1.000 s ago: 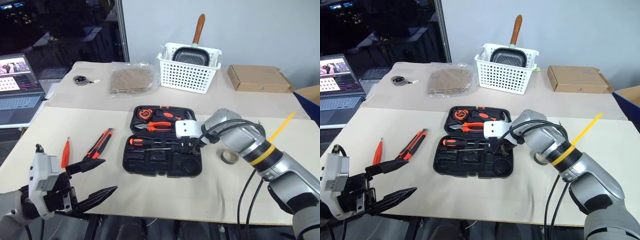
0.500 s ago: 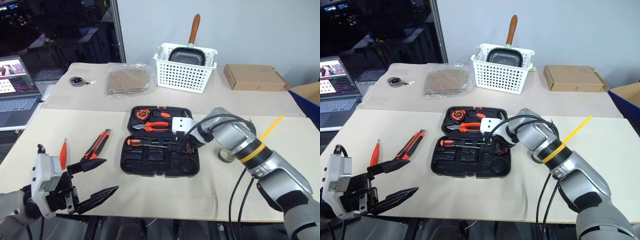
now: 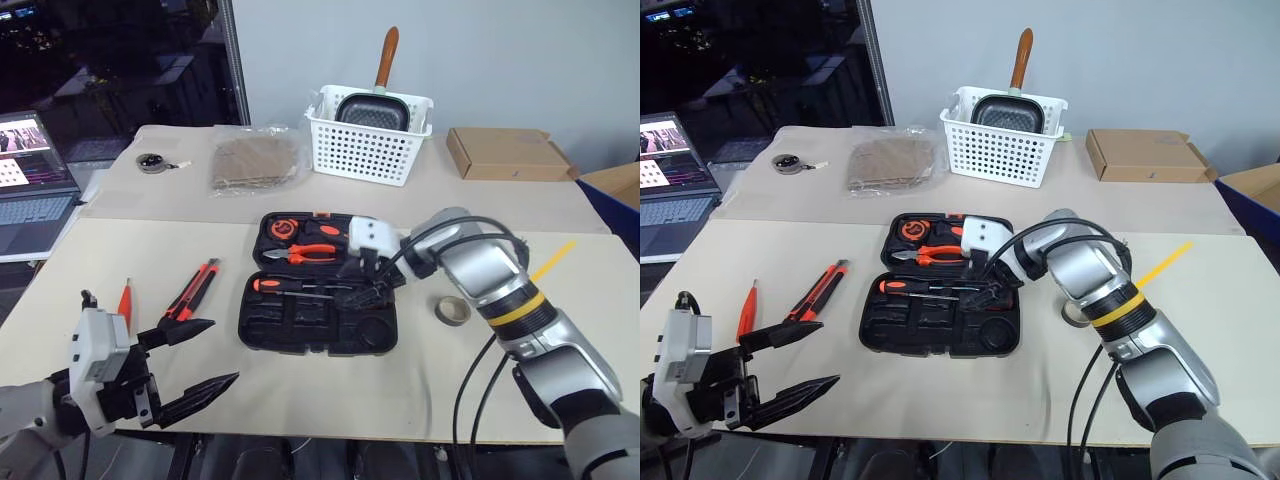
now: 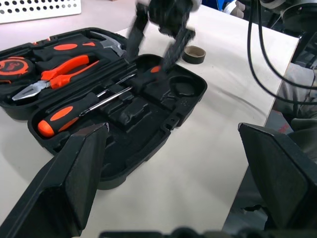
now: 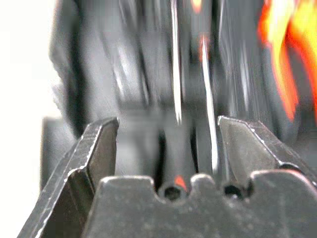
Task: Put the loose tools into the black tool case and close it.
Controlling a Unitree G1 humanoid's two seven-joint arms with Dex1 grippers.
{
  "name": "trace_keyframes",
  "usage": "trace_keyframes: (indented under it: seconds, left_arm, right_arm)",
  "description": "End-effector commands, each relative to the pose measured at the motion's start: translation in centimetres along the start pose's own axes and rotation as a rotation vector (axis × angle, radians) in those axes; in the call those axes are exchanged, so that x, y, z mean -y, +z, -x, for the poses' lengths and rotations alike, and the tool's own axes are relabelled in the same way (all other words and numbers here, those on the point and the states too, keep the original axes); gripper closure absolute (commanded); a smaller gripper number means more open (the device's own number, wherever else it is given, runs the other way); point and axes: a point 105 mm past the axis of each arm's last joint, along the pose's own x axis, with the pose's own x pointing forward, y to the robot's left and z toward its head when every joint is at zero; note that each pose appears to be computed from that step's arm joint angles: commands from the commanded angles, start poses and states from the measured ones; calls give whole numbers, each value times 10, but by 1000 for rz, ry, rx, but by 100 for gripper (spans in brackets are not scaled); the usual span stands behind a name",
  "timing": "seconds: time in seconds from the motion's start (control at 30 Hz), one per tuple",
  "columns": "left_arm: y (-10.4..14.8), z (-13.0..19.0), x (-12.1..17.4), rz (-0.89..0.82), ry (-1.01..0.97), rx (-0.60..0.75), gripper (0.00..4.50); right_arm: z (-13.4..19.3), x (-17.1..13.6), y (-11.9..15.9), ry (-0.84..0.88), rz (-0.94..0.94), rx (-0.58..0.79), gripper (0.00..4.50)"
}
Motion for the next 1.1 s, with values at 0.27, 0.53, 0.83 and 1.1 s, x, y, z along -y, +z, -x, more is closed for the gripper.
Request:
trace_keyframes:
  seconds: [0.27, 0.53, 0.83, 1.1]
  left_arm:
    - [2, 2, -4, -38, 31, 20, 0]
    - [2, 2, -8, -49, 31, 13, 0]
    - [2, 2, -10, -56, 41, 13, 0]
    - [-3, 3, -13, -25, 102, 11, 0]
  right_arm:
    - [-3, 9, -30, -356, -54, 165, 422]
    - [-18, -1, -54, -434, -77, 56, 446]
    - [-31, -21, -99, -401, -49, -191, 446]
    - [-31, -20, -103, -454, -26, -176, 446]
